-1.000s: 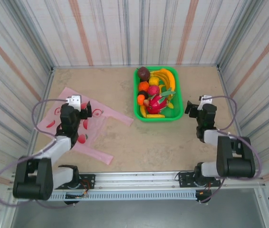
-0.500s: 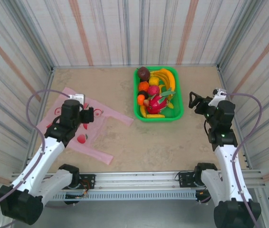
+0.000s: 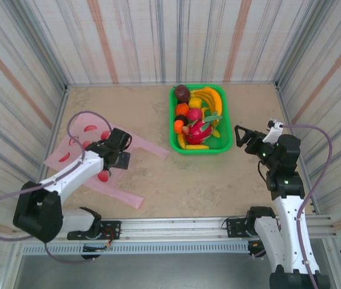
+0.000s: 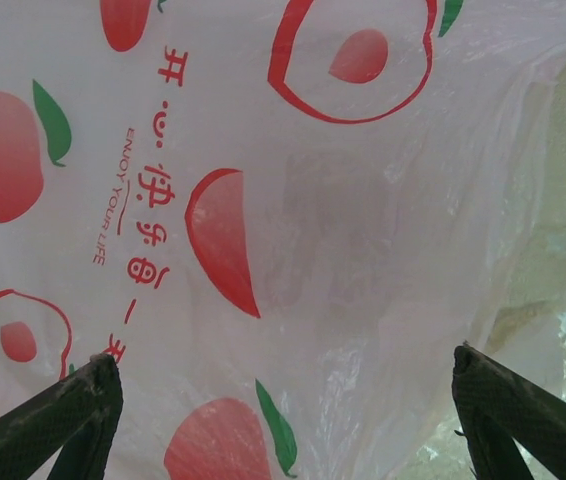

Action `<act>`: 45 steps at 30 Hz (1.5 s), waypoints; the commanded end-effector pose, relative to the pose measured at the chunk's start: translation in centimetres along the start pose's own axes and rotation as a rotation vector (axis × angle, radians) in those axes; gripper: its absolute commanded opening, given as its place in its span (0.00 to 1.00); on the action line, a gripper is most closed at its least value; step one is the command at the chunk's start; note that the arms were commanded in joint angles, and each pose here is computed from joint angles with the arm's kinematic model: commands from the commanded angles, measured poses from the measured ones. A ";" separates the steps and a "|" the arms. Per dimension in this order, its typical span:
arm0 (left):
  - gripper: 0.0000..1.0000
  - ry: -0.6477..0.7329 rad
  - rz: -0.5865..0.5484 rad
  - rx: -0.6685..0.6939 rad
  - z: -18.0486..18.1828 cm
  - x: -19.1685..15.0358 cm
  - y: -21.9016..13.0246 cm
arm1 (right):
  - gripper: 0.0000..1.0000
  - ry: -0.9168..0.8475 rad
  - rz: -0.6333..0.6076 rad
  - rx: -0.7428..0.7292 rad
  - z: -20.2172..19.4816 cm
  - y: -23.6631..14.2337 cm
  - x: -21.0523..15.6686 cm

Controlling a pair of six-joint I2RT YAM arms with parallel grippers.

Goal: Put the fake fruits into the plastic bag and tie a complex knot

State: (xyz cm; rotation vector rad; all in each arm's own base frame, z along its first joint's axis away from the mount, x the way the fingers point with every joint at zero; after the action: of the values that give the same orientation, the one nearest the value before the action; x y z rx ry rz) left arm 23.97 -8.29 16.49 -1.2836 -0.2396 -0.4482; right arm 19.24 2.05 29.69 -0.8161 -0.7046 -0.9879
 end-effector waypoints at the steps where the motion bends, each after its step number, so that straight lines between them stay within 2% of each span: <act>1: 0.88 0.006 0.027 0.022 -0.5 0.9 0.2 | 0.99 -0.002 0.012 -0.010 0.3 -0.4 0.1; 8: 0.85 0.084 0.110 -0.001 -2.2 1.6 2.0 | 0.99 -0.026 0.026 -0.036 -0.1 0.1 0.1; 14: 0.70 0.128 0.175 0.003 -3.1 2.0 3.7 | 0.99 -0.034 0.033 -0.044 -0.3 0.5 0.1; 19: 0.64 0.153 0.205 0.010 -3.6 2.2 4.7 | 0.99 -0.038 0.043 -0.049 -0.5 0.8 0.0; 25: 0.68 0.159 0.197 -0.043 -4.0 2.1 3.6 | 0.99 -0.039 0.048 -0.048 -0.6 1.1 0.0; 31: 0.69 0.156 0.213 -0.035 -3.2 1.2 1.8 | 0.99 -0.041 0.055 -0.046 -0.5 1.1 -0.1; 36: 0.68 0.168 0.237 0.017 -2.8 0.4 2.4 | 0.99 -0.044 0.052 -0.048 -0.6 1.0 -0.2; 45: 0.63 0.187 0.267 0.030 -3.7 1.0 4.1 | 0.99 -0.056 0.050 -0.055 -0.5 0.7 -0.2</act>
State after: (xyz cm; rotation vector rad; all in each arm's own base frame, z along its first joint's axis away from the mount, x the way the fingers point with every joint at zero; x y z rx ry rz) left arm 26.03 -11.10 12.56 -1.2467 0.0747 -0.3377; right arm 20.16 1.84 28.13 -0.8949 -0.6570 -0.9450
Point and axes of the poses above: each hand's point on the last joint's axis, 136 mm out from that joint toward the fingers, its own y axis out along the fingers, its own z axis along the line the jaws close on, x = y × z, the point moved 9 cm from there along -y, back along the fingers, and after that the axes turned 2 degrees about -y, right-handed, at the moved point
